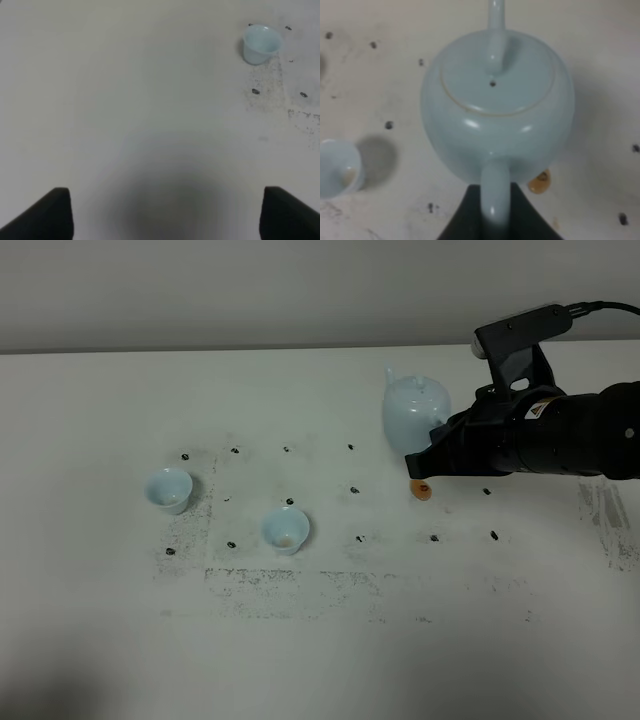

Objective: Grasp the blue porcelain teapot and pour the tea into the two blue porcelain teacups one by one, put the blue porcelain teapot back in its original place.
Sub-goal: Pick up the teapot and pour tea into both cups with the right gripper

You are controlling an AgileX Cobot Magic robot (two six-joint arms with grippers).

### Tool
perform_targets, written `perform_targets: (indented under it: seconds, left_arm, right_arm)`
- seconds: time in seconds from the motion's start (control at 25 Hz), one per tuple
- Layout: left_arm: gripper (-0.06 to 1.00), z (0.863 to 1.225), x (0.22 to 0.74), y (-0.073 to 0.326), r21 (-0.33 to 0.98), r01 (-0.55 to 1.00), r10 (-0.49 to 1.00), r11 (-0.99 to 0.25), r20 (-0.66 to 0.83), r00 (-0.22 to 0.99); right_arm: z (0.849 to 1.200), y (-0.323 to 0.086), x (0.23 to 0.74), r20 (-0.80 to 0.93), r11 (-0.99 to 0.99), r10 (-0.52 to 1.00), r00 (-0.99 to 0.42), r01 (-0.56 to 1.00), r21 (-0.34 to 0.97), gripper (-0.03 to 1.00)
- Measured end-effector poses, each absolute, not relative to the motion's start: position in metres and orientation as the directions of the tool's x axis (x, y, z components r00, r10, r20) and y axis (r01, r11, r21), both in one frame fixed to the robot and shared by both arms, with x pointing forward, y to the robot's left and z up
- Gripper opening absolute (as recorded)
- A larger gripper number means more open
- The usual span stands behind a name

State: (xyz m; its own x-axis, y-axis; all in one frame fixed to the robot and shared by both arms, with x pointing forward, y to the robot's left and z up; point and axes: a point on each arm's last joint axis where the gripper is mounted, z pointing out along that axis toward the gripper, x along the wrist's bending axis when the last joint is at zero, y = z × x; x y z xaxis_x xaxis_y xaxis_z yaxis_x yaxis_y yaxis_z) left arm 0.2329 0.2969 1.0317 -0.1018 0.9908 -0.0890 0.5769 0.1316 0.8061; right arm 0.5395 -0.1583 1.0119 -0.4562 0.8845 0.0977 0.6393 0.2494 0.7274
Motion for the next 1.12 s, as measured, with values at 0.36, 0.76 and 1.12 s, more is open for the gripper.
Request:
perform_targets:
  seconds: [0.36,0.76,1.12]
  left_arm:
    - [0.72,1.032,0.233,0.297,0.806,0.577,0.991,0.132,-0.089,-0.102]
    - [0.72,1.032,0.233,0.297,0.806,0.577,0.991,0.132,-0.089,-0.102]
    - [0.72,1.032,0.233,0.297,0.807,0.576,0.991,0.132,-0.089,-0.102]
  right_arm:
    - [1.019,-0.146,0.537,0.112,0.299,0.793,-0.599,0.544,0.784,0.04]
    - [1.014,-0.133,0.548,0.08,0.37,0.702,-0.708,0.458,0.809,0.04]
    - [1.004,-0.105,0.587,0.078,0.449,0.573,-0.816,0.392,0.803,0.04]
